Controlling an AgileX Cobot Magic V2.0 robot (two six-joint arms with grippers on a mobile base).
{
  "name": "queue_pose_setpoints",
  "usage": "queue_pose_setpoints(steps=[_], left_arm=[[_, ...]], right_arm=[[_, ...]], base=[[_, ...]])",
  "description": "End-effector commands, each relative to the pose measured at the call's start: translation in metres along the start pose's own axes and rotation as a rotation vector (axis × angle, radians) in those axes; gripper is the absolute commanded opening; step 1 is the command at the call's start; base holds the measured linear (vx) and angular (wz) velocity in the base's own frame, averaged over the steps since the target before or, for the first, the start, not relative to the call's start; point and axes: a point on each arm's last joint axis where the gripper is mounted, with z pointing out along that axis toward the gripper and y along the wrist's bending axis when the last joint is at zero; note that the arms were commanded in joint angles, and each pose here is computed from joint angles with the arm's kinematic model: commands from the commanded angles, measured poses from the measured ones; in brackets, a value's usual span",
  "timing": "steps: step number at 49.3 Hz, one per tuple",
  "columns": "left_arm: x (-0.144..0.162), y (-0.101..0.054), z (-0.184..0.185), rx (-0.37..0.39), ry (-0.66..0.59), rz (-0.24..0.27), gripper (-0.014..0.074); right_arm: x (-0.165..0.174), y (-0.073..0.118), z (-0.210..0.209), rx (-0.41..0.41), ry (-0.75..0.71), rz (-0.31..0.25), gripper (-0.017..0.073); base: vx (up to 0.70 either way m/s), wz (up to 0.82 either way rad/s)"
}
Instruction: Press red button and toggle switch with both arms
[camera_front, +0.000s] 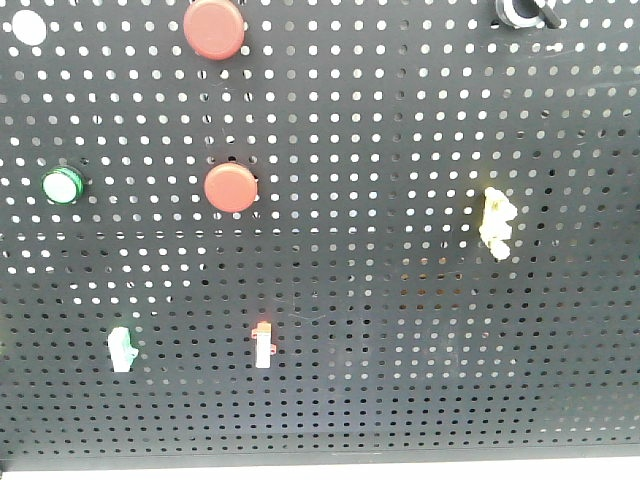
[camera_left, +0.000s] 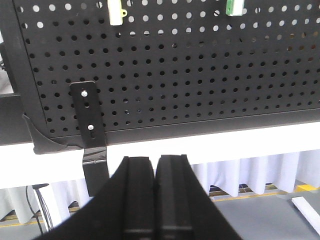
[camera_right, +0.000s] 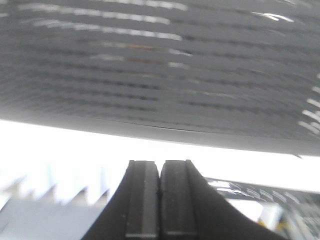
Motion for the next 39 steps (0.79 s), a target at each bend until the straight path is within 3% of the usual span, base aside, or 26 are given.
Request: queue_pose_setpoints(steps=[1, 11, 39], left_arm=[[0.0024, 0.0001, 0.0006, -0.002, -0.072, -0.007, 0.0001], [0.0025, 0.0001, 0.0007, -0.002, -0.071, -0.007, 0.0001], [0.0025, 0.0001, 0.0007, -0.002, -0.071, -0.007, 0.0001]], right_arm=[[-0.0079, -0.003, -0.003, 0.051, -0.155, 0.058, -0.0003], [-0.007, -0.0066, -0.0061, 0.117, -0.157, 0.077, -0.0003], [-0.007, -0.0065, -0.0061, 0.115, -0.158, 0.077, -0.0003]], base=[[0.0, 0.0], [0.0, 0.0], [0.0, 0.0]])
